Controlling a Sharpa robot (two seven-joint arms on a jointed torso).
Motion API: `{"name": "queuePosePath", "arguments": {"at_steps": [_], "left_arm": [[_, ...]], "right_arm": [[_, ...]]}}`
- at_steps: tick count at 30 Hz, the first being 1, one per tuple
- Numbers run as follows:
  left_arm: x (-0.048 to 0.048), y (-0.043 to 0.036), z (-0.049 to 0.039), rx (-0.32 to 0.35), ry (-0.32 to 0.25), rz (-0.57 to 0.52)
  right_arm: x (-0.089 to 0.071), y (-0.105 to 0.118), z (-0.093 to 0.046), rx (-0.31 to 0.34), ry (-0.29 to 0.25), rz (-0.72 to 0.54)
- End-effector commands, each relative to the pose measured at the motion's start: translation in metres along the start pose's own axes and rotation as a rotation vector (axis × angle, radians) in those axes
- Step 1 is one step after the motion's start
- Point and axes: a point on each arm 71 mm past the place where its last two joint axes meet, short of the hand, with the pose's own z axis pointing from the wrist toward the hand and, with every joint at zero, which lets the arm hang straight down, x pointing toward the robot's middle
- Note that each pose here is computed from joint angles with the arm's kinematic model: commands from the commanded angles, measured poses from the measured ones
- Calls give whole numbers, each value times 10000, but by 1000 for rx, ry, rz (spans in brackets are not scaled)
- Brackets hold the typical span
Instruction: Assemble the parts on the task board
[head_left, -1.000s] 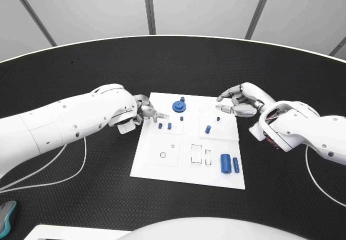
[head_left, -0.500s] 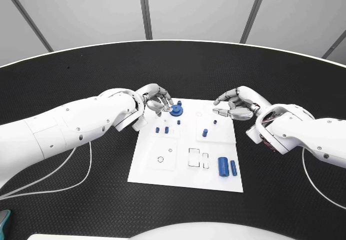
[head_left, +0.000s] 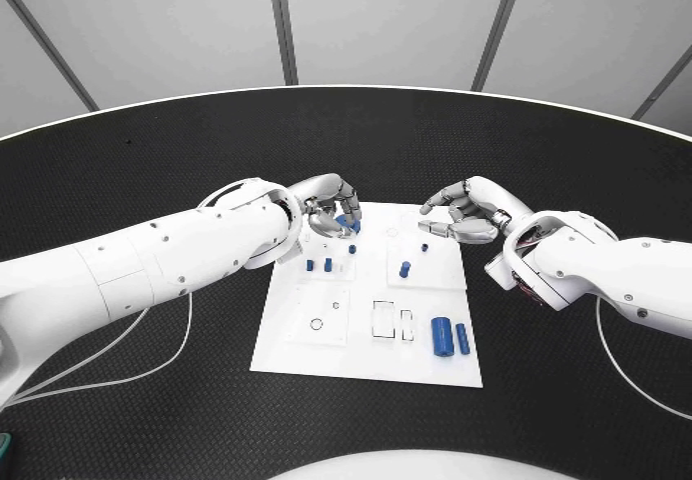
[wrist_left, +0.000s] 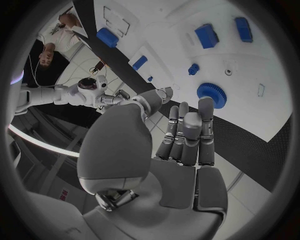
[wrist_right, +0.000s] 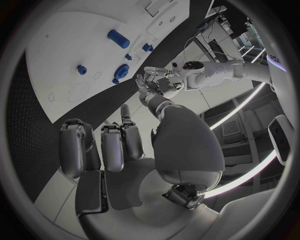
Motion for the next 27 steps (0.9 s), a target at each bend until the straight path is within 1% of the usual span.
{"name": "queuePosePath", "arguments": {"at_steps": [1,5,8,12,15,18,21,27], "left_arm": [[39,-12,11,16,-6,82],[83,3,7,28,-44,131],[115,24,-2,39,-85,159],[143,31,-9,52,-121,180],[158,26,-13,59,-135,193],[180,16,-11,65,-136,205],[207,6,-6,67,-123,218],[297,7,-3,63,-91,241]], "right_arm": [[3,4,0,-1,1,0],[3,4,0,-2,1,0],[2,4,1,-2,1,0],[3,3,3,-2,1,0],[3,2,4,-2,1,0],[2,0,6,-2,1,0],[2,-1,8,-2,1,-1],[1,-3,9,-2,1,-1]]}}
